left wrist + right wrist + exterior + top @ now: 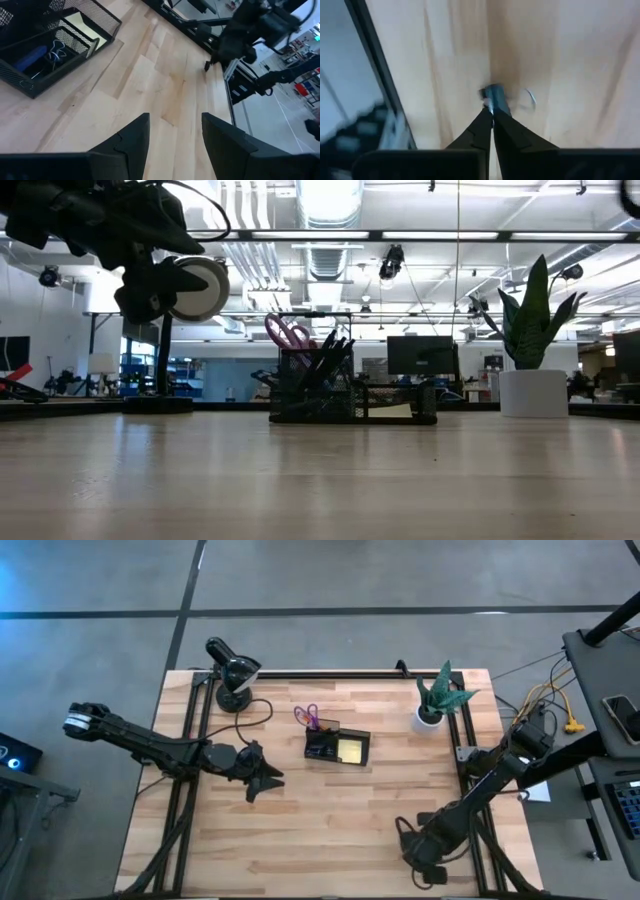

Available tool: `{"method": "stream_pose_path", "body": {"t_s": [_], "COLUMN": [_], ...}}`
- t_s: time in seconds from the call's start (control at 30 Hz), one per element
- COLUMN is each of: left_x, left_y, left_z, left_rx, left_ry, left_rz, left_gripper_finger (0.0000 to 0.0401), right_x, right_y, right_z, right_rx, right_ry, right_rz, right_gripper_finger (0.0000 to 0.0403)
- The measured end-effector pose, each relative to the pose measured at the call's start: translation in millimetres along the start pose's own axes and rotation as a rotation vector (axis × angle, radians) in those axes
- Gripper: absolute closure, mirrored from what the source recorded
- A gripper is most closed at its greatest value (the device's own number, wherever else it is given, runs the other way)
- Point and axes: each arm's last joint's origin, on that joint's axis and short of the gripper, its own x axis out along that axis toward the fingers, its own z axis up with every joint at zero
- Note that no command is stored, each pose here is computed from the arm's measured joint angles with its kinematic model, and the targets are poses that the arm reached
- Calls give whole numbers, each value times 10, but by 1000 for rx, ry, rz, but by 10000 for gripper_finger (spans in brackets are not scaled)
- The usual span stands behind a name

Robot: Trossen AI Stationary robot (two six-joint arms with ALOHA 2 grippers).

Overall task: Pick and place office supplies into organizer
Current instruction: Put the black binder clip into the black desk organizer

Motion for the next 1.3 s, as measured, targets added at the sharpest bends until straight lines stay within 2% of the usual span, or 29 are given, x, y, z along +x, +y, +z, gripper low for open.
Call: {"method": "stream_pose_path", "body": {"t_s": [0.13, 0.27, 0.4, 0.53, 0.7, 0.87, 0.97, 1.3], "left_x": [0, 0, 0, 0, 0, 0, 0, 0], "left_y": [0, 1, 5, 4, 4, 4, 5, 5], "left_z": [1, 2, 5, 5, 5, 5, 5, 4], "left_rx": [0, 1, 1, 1, 1, -1, -1, 0], "left_ry": [-2, -5, -15, -16, -16, -16, -16, -15], "left_rz": [2, 5, 16, 17, 17, 16, 16, 16], "left_gripper_finger": [239, 239, 239, 239, 239, 239, 239, 239], "right_x": [-236, -530, -852, -1070, -1069, -1157, -1186, -976], "right_y": [-6, -139, -432, -790, -1225, -1397, -1450, -1510], "right_z": [263, 599, 989, 1400, 1841, 2136, 2230, 2314], "right_rx": [84, 190, 296, 304, 251, 220, 230, 226], "right_ry": [-215, -463, -688, -835, -796, -819, -820, -675], "right_rz": [-83, -195, -287, -304, -354, -455, -471, -500], "right_gripper_finger": [395, 395, 395, 395, 395, 395, 395, 394]}}
